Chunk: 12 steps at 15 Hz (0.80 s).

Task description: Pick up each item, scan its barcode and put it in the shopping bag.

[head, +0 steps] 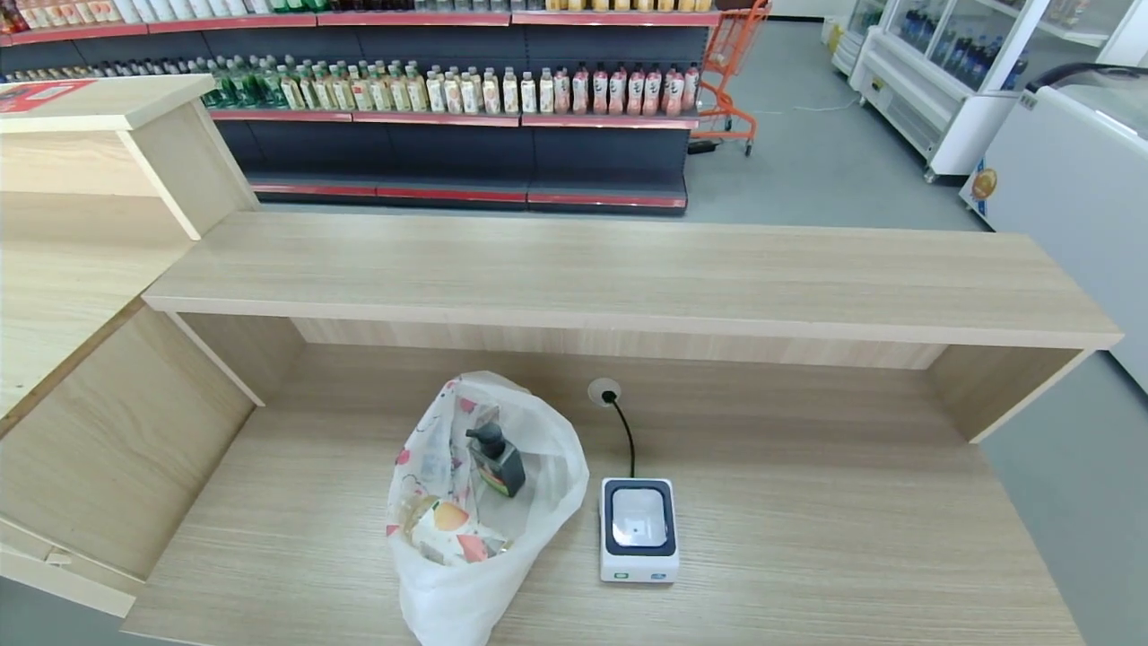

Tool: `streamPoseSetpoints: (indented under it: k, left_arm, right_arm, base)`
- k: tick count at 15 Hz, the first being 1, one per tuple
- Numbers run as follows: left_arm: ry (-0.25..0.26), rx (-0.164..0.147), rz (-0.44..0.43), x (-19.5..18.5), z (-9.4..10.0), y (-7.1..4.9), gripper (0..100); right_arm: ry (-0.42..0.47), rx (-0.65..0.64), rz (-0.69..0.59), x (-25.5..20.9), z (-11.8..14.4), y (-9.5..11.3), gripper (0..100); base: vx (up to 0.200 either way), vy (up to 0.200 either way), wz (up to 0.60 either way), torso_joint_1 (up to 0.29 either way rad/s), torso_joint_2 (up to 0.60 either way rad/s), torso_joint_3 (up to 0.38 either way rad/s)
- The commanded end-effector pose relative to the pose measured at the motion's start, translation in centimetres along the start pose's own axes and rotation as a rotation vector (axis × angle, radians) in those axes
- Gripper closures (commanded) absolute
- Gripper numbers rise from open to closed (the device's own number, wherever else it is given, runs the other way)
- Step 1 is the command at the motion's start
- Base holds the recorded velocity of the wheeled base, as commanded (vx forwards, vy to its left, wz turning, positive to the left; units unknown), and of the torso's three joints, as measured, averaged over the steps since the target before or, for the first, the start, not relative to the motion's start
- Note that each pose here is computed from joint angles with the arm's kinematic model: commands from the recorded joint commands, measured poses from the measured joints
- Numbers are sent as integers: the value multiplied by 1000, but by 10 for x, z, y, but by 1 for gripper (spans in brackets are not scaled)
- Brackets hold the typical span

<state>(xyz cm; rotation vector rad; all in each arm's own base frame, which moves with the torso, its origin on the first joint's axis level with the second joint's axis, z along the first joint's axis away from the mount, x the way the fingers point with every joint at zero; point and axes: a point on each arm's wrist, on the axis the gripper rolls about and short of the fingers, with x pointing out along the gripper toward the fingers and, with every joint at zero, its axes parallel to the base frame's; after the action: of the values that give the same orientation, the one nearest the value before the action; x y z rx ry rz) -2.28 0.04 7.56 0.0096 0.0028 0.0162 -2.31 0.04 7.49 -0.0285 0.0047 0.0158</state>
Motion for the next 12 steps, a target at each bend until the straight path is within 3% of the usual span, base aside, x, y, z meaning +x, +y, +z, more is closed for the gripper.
streamPoseSetpoints:
  k: [1,12]
  left_arm:
    - [-1,-2,1,0,0,0,0]
    - [-1,0,1,0,0,0,0]
  right_arm:
    - [3,-4,-2,0,0,0,100]
    - [3,-5,0,0,0,0,100]
  base:
    - [0,0,0,0,0,0]
    - [0,0,0,0,0,0]
